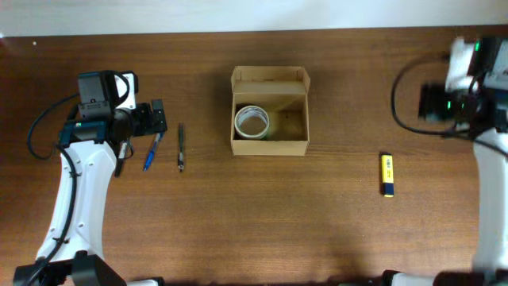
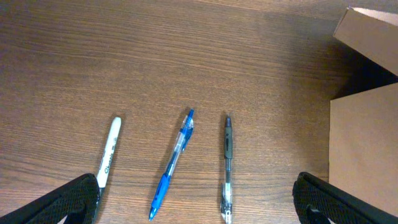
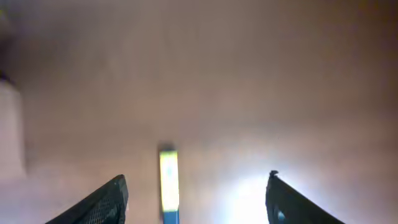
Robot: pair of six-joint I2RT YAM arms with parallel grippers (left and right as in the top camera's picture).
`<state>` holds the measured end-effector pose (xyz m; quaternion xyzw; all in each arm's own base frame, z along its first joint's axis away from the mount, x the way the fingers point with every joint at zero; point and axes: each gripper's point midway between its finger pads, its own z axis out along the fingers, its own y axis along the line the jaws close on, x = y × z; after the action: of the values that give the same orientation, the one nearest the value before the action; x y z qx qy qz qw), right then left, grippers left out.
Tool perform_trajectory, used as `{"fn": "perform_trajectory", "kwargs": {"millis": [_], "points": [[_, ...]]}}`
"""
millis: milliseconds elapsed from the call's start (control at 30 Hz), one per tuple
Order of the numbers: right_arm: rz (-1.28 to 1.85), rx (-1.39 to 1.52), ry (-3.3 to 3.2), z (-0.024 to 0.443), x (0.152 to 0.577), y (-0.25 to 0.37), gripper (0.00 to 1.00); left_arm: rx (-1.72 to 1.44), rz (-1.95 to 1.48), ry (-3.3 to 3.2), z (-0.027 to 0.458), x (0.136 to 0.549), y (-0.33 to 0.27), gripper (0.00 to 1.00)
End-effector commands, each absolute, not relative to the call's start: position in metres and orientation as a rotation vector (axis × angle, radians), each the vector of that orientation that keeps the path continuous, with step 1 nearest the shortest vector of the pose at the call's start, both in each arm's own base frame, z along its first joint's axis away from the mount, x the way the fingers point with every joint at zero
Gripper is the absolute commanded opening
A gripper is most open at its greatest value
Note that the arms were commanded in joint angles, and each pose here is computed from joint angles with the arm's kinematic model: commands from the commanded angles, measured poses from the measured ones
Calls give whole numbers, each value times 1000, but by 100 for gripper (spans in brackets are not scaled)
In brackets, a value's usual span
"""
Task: Pack container
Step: 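Move right gripper to the yellow highlighter and grasp it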
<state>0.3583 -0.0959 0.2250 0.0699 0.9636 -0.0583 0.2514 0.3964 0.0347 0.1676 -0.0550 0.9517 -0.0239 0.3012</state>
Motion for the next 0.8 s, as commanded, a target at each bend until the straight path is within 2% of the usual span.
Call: {"fn": "perform_trajectory", "kwargs": {"millis": [0,233,533,767], "points": [[61,316,2797,149,331,-88,69,-124,-72,2511,172,401,34,99],[29,279,2890,96,324,-88,69,-124,-72,2511,172,401,34,100],[28,11,3112,28,321,-51,64,-124,-72,2511,172,401,34,99],[-56,-50,3171,9,319,-47,65,-124,-72,2511,172,401,34,99]]}}
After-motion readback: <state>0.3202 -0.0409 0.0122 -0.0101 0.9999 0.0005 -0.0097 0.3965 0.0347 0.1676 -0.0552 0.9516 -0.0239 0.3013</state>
